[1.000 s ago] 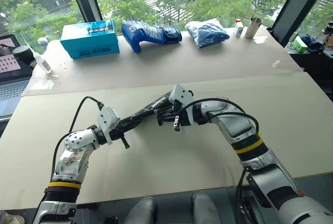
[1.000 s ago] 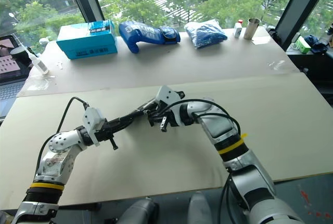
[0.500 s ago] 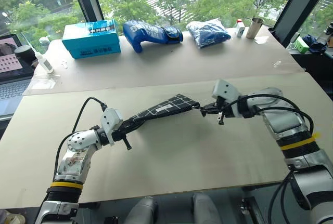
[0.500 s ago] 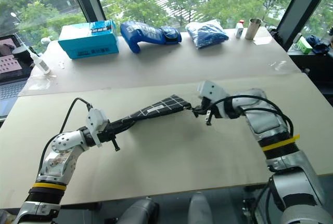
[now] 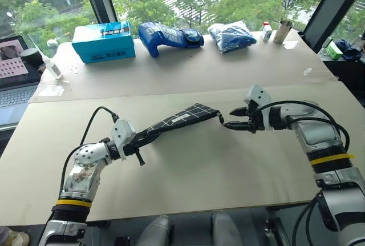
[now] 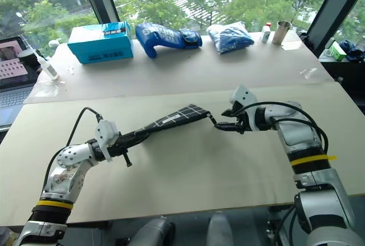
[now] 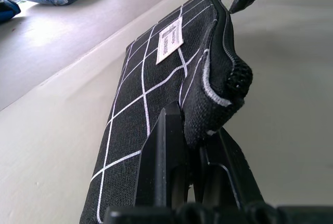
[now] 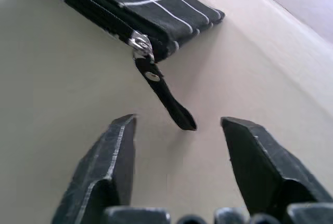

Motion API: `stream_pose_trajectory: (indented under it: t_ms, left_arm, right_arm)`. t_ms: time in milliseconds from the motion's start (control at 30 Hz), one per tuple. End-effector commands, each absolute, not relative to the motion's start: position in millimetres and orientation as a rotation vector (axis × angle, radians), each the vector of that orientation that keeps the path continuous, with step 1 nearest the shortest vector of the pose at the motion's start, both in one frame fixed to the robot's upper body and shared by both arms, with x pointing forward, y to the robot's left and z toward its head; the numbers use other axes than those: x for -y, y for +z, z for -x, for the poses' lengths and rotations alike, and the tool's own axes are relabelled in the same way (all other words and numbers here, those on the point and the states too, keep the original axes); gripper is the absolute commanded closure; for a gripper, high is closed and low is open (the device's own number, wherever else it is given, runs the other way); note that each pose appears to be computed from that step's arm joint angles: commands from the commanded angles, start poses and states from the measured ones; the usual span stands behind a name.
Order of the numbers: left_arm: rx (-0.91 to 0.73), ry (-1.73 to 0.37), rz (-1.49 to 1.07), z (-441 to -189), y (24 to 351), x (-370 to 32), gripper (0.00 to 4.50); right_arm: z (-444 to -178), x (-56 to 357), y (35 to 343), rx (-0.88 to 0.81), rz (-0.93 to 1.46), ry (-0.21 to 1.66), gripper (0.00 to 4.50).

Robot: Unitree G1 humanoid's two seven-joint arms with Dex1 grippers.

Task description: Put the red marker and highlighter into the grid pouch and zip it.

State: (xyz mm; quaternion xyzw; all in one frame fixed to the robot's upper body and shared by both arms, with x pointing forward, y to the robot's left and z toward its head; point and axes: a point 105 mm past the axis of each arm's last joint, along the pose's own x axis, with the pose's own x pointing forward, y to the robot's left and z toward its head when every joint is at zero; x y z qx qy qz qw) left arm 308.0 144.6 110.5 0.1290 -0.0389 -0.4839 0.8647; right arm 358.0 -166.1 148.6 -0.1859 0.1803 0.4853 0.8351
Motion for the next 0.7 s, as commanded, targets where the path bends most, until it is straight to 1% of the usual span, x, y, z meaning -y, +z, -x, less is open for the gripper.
stream_pose_trajectory:
  t_ms: [33,133,233,267,367,433,600,667,700]
  left_arm:
    - [0.105,-1.141,-0.362,-302,113,-134,4.50]
    - [0.127,-1.210,-0.430,-302,112,-134,4.50]
    - [0.172,-1.287,-0.514,-306,116,-136,4.50]
    - [0.195,-1.313,-0.540,-309,119,-135,4.50]
    - [0.242,-1.355,-0.579,-317,124,-133,4.50]
    - [0.266,-1.379,-0.600,-322,126,-131,4.50]
    - [0.286,-1.450,-0.651,-326,118,-122,4.50]
    - [0.251,-1.467,-0.622,-327,111,-120,3.78]
    - [0.248,-1.468,-0.627,-328,109,-120,3.63]
  right_arm:
    - [-343,186,185,-0.304,0.359,1.025,1.29]
    - [-326,201,195,-0.281,0.345,1.019,1.29]
    - [-293,202,205,-0.247,0.305,1.081,1.29]
    - [-279,202,200,-0.272,0.316,1.099,1.29]
    - [-257,205,186,-0.332,0.325,1.102,1.29]
    - [-251,207,183,-0.338,0.311,1.070,1.29]
    - [-251,204,175,-0.323,0.292,1.006,1.29]
    - [-253,198,171,-0.322,0.288,1.000,1.24]
    - [-253,197,169,-0.324,0.291,0.997,1.24]
